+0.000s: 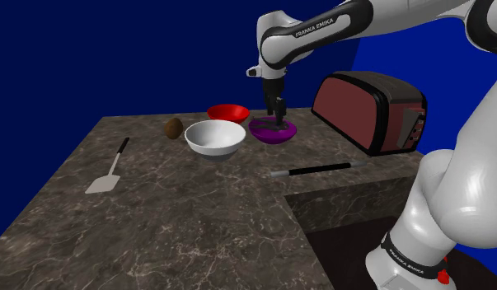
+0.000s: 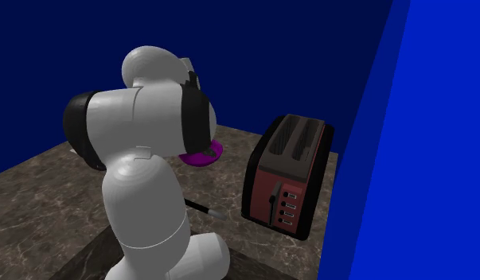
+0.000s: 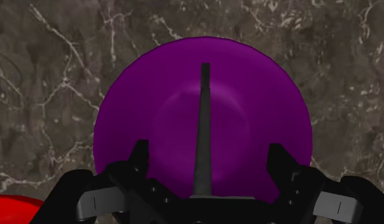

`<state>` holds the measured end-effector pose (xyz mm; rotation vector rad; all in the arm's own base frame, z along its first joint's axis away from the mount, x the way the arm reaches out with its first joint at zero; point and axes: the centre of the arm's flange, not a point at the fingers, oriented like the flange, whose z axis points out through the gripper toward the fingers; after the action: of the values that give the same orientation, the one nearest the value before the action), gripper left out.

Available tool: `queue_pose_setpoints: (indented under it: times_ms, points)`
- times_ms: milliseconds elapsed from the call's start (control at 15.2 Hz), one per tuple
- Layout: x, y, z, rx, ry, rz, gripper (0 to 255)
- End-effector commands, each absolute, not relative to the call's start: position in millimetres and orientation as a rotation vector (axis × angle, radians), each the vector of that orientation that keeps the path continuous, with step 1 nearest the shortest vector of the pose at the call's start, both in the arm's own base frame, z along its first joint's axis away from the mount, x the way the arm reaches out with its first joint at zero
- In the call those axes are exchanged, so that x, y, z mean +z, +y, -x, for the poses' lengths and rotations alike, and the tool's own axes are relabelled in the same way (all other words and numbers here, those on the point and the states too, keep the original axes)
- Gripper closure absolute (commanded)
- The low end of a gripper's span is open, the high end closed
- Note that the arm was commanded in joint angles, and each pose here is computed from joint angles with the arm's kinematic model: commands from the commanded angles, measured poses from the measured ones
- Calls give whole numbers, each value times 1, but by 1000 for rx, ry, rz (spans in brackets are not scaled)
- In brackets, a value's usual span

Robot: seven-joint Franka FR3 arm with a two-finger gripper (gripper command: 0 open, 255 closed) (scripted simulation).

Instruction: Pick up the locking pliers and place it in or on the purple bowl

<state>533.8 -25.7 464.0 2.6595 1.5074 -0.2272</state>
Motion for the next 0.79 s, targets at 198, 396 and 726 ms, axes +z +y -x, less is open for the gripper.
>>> queue_pose_setpoints:
  times_ms: [198,396,726]
  points:
    - [513,-19,-538,-227,1507,-2659,0]
    - [513,-19,-538,-227,1507,-2659,0]
    - [513,-19,-538,-227,1507,-2659,0]
